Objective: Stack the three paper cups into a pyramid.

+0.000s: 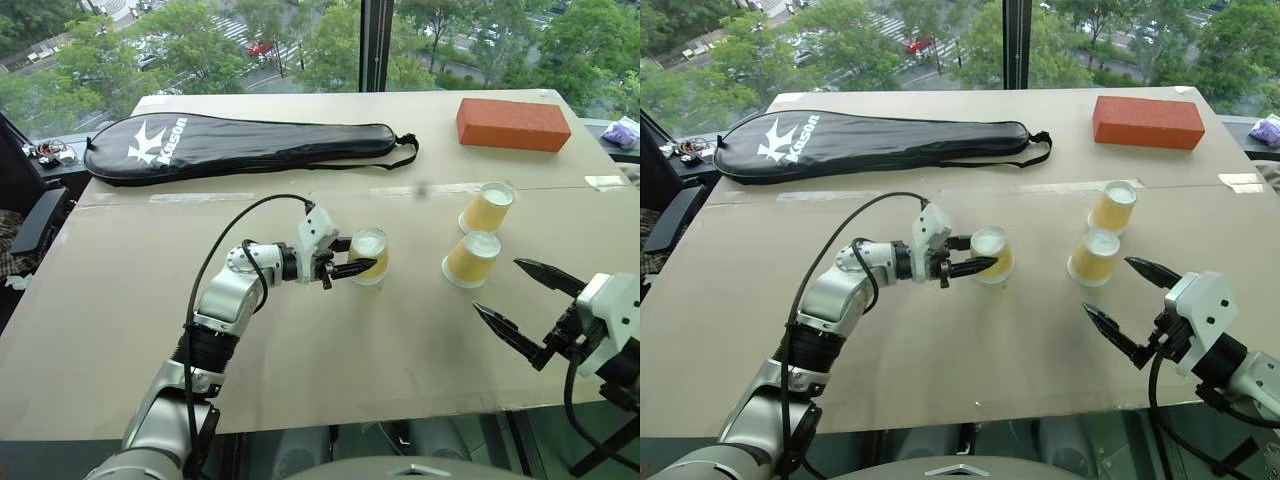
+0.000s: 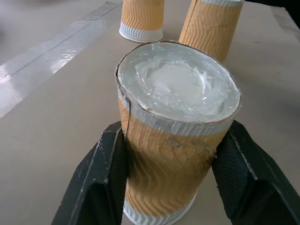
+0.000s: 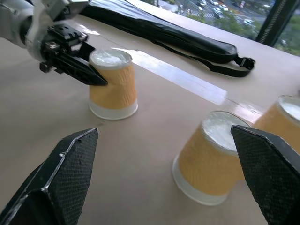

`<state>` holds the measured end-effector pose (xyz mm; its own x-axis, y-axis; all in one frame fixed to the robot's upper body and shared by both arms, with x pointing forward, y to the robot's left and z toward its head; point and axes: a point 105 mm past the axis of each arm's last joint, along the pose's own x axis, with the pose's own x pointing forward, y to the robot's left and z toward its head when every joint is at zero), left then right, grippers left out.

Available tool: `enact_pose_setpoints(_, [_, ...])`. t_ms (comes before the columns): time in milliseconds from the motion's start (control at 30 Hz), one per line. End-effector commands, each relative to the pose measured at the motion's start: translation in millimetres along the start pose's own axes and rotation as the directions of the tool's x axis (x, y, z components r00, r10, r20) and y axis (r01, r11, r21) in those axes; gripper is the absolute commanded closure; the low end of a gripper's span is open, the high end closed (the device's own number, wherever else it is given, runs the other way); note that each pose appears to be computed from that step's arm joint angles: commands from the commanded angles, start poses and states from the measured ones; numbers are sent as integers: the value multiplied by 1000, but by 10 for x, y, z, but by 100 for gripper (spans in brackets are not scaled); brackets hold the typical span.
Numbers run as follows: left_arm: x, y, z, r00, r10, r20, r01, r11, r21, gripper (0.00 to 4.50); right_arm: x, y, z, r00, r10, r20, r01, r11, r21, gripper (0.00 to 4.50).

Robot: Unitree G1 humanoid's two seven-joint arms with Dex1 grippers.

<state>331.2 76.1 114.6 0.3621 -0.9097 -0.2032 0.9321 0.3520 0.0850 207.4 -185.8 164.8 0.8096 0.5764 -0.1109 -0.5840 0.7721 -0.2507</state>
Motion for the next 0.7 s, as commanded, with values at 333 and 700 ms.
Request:
enact_pose_setpoints(333, [-615,-362,464,989,-44,144,59,993,-101,4,481,-483,-366,974,-198,-105,206,977,63,0])
enact_pose_setpoints(700, [-847,-576,319,992,63,107,-47,988,-144,0,720,-562,-310,995,-86,-42,89,993,74,252])
